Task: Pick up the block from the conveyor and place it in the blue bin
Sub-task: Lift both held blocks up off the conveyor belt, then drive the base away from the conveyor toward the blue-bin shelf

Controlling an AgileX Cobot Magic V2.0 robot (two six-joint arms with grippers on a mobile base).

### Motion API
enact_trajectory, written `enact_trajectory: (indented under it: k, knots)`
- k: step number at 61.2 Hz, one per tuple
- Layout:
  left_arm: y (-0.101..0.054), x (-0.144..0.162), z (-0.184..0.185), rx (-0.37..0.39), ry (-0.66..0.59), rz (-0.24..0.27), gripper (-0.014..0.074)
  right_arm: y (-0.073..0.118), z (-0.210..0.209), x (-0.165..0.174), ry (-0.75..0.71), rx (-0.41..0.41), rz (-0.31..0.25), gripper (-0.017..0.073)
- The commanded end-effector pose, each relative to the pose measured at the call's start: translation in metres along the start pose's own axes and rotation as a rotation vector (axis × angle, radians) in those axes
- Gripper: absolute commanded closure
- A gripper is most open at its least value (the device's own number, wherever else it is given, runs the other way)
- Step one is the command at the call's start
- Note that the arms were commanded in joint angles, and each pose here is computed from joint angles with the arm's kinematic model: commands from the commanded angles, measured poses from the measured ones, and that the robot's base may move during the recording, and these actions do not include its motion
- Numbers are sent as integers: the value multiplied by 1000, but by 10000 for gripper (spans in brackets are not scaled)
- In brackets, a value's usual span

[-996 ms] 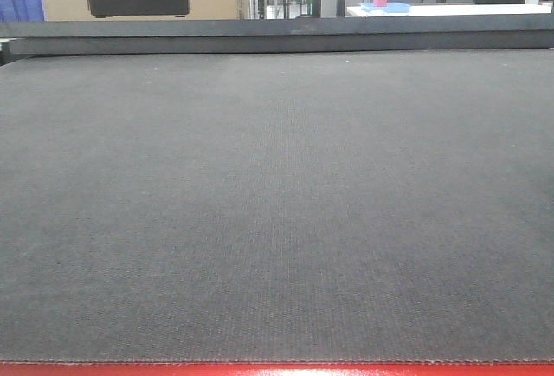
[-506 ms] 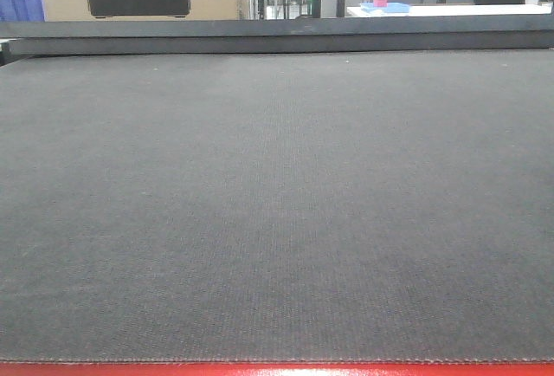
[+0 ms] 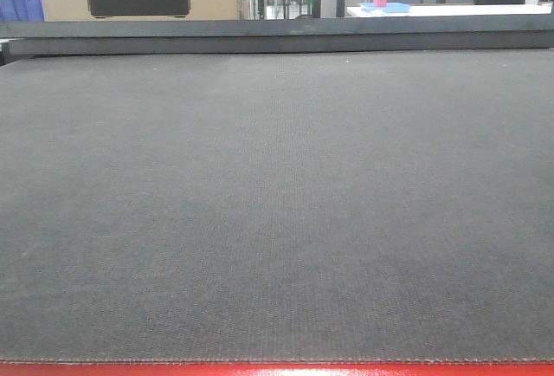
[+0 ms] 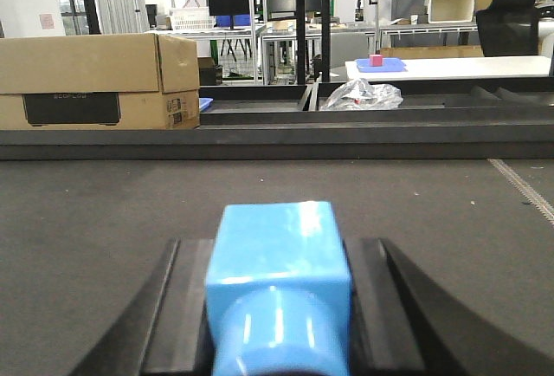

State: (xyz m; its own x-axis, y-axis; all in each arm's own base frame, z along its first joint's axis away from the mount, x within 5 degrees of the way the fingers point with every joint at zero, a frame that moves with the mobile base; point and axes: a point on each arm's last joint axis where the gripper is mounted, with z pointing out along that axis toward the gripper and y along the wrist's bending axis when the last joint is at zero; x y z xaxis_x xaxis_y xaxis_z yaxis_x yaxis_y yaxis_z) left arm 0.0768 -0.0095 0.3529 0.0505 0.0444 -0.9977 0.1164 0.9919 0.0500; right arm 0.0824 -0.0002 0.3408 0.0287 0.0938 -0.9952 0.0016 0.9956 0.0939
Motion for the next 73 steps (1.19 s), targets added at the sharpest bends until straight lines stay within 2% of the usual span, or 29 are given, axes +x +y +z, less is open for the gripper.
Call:
enact_trajectory:
  k: [1, 73]
  knots:
    - [0, -1, -1, 4, -15, 2, 704, 0, -1, -3, -24, -1, -15, 721]
    - [0, -1, -1, 4, -15, 2, 704, 0, -1, -3, -24, -1, -15, 721]
